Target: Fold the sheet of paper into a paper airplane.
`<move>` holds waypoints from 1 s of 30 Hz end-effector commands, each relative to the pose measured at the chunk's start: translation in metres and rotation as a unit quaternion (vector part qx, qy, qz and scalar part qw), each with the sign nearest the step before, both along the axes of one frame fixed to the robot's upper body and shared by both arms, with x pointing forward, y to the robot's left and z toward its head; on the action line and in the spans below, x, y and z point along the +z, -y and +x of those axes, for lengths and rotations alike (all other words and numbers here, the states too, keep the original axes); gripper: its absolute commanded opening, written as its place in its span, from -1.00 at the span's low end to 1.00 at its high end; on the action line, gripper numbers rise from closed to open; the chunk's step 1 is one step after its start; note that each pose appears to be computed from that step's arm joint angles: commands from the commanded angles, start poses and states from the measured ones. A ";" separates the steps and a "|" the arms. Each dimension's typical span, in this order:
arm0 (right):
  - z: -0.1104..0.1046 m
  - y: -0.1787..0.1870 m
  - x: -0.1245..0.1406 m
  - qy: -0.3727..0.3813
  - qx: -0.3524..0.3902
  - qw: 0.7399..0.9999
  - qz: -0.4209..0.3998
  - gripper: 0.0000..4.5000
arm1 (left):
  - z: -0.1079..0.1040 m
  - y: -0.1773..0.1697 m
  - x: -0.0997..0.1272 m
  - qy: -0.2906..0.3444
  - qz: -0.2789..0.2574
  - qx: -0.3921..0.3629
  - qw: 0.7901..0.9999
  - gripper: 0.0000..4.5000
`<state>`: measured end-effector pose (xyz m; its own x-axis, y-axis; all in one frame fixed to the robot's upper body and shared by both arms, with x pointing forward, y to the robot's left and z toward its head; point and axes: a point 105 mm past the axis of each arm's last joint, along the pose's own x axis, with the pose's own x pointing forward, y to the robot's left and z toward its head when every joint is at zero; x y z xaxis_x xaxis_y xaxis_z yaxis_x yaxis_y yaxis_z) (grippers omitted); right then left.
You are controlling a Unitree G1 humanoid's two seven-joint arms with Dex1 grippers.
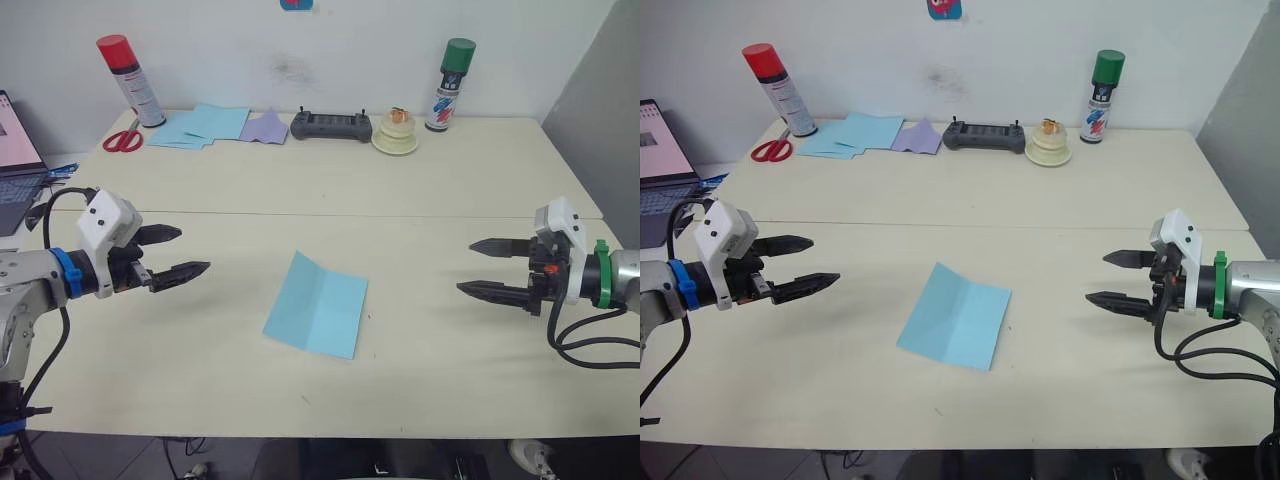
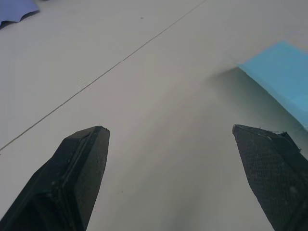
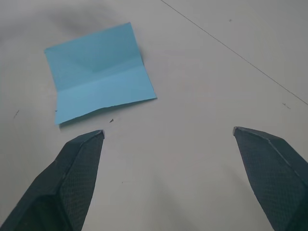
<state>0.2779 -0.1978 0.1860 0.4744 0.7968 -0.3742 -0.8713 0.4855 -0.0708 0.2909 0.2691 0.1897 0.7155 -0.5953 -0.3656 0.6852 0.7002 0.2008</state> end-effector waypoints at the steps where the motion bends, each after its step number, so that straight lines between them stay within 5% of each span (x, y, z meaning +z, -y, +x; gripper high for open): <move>1: -0.002 -0.004 0.009 0.021 0.006 1.000 0.000 0.99 | -0.001 0.003 0.021 0.031 0.001 -0.008 0.999 1.00; 4: 0.000 -0.008 0.006 0.024 0.006 1.000 0.005 0.99 | 0.009 0.029 0.036 0.052 0.004 -0.047 0.998 1.00; 9: 0.007 -0.014 -0.002 0.030 -0.008 0.999 0.017 1.00 | 0.024 0.097 0.061 0.100 -0.016 -0.151 0.983 0.44; 13: 0.011 -0.017 -0.011 0.044 -0.031 0.998 0.017 1.00 | 0.036 0.139 0.014 0.075 0.036 -0.210 0.974 -0.13; 19: 0.010 -0.034 -0.018 0.058 -0.027 0.998 0.027 1.00 | 0.026 0.155 -0.038 0.022 0.067 -0.246 0.967 -0.98; 30: 0.004 -0.052 -0.045 0.043 -0.030 0.998 0.025 1.00 | 0.009 0.121 -0.098 -0.072 0.068 -0.176 0.979 -0.98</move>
